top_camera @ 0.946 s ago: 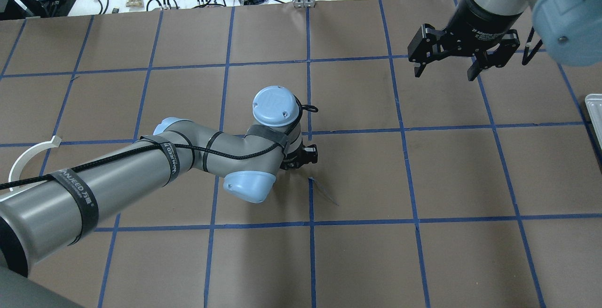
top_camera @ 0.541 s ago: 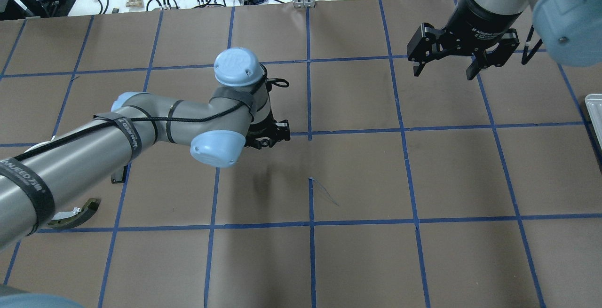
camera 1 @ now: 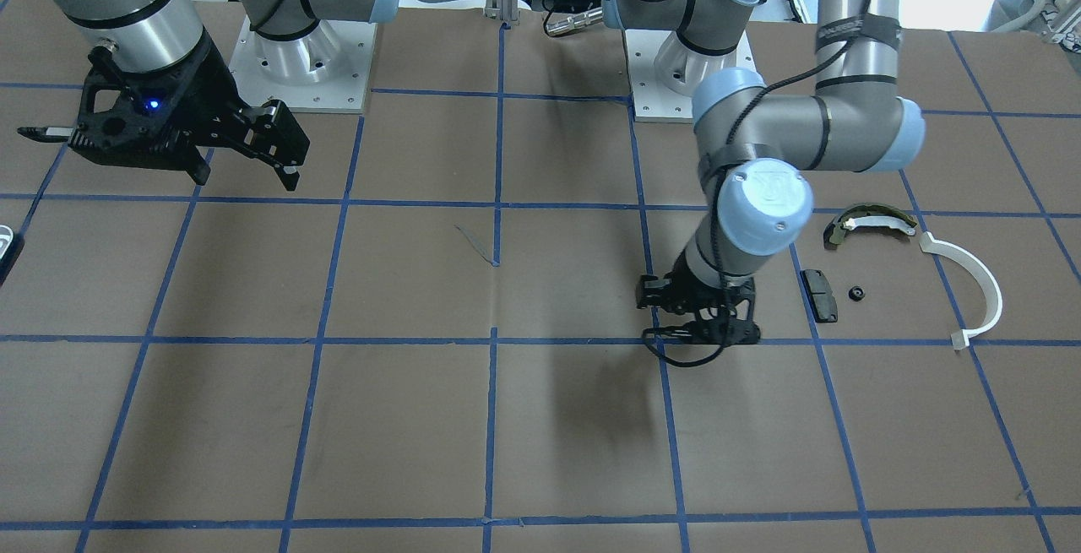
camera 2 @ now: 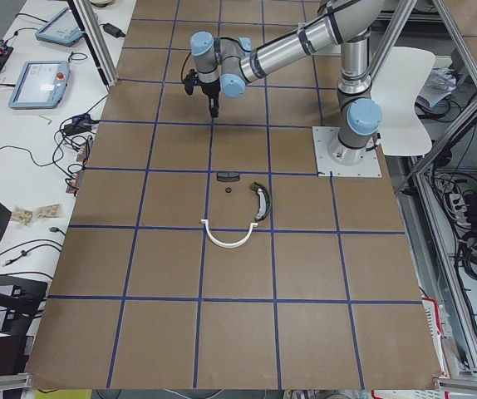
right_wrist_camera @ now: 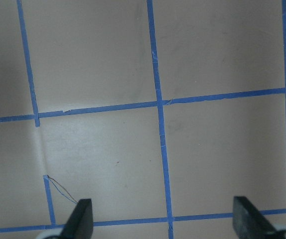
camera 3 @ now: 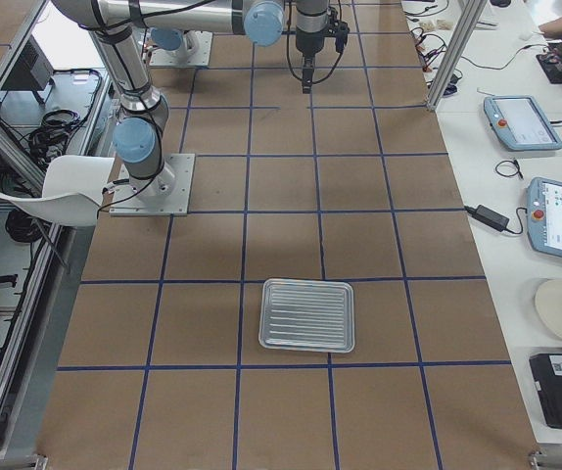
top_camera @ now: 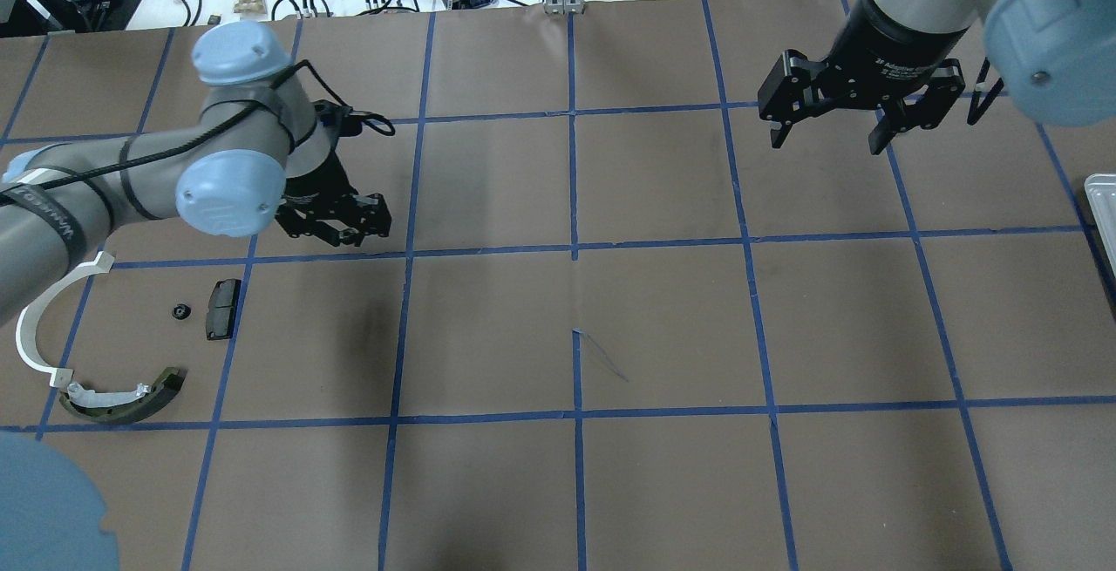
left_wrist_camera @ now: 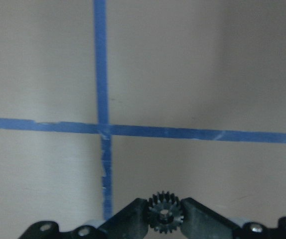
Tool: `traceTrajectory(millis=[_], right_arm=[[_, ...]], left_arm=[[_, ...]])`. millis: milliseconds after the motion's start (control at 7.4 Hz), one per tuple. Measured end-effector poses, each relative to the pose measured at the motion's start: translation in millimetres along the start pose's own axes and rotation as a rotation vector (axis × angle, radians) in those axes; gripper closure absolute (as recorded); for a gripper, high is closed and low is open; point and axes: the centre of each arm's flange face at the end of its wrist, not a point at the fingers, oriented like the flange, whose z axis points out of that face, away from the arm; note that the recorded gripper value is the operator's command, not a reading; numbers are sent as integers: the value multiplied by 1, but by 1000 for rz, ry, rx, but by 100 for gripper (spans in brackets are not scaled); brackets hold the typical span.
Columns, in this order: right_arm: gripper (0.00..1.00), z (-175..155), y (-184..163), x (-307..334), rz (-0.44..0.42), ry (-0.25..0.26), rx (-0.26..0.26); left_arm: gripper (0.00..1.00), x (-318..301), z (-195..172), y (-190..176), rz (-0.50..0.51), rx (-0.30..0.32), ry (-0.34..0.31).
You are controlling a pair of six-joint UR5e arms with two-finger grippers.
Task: Place bearing gear from tray to pile
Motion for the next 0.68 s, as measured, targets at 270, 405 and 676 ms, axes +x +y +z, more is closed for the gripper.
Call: traceTrajectory(millis=[270,405,676], right_arm=[[0,1,0,1,1,1,-3],[0,0,0,1,2,1,-2],[0,1,1,1,8,1,-5]], left_arm=[[95,-106,19,10,68,-33,23],[95,-153,26,19,92,-34,34],[95,-217,40,41,107,-50,17]])
